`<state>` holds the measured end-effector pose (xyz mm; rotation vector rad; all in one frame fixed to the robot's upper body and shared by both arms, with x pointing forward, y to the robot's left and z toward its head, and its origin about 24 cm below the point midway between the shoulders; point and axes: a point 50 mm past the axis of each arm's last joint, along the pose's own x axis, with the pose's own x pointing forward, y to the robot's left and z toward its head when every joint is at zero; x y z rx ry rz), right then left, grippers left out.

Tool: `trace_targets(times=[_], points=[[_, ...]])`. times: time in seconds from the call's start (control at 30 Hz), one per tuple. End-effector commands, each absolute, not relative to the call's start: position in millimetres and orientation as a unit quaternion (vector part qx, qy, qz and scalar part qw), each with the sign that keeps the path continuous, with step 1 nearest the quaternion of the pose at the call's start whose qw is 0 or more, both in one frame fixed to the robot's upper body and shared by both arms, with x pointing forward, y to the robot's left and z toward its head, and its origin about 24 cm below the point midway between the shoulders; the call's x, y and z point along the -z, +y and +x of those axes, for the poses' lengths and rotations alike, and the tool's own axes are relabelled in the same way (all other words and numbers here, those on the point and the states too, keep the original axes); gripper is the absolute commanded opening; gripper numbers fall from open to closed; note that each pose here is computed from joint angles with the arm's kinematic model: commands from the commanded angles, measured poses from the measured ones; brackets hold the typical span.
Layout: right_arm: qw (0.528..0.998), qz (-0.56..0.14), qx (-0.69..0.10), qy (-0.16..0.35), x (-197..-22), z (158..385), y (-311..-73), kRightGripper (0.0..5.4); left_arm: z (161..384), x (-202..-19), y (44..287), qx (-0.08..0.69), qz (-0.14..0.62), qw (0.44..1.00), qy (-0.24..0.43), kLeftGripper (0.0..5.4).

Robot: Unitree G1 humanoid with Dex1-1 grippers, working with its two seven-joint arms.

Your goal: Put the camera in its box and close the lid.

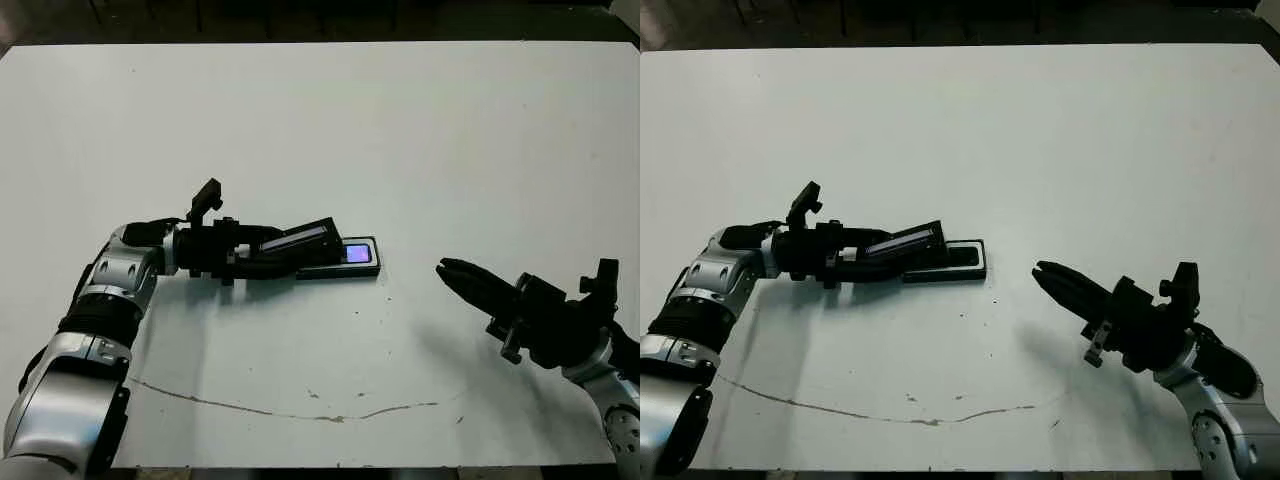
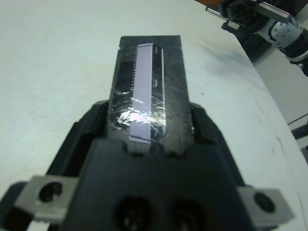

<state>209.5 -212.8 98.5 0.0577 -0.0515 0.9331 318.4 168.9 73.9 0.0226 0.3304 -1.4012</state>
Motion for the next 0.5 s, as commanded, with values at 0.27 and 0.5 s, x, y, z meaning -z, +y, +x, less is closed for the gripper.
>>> trace_targets(times=[0.27, 0.5], points=[[0.895, 0.025, -0.444, -0.015, -94.0, 208.1, -213.1, 0.00, 306.4, -54.6, 172.5, 0.642, 0.015, 0.740, 0.201, 2.82], [0.900, 0.015, -0.436, -0.016, -96.2, 206.6, -213.4, 0.00, 301.6, -48.2, 163.4, 0.641, 0.043, 0.740, 0.198, 2.82]])
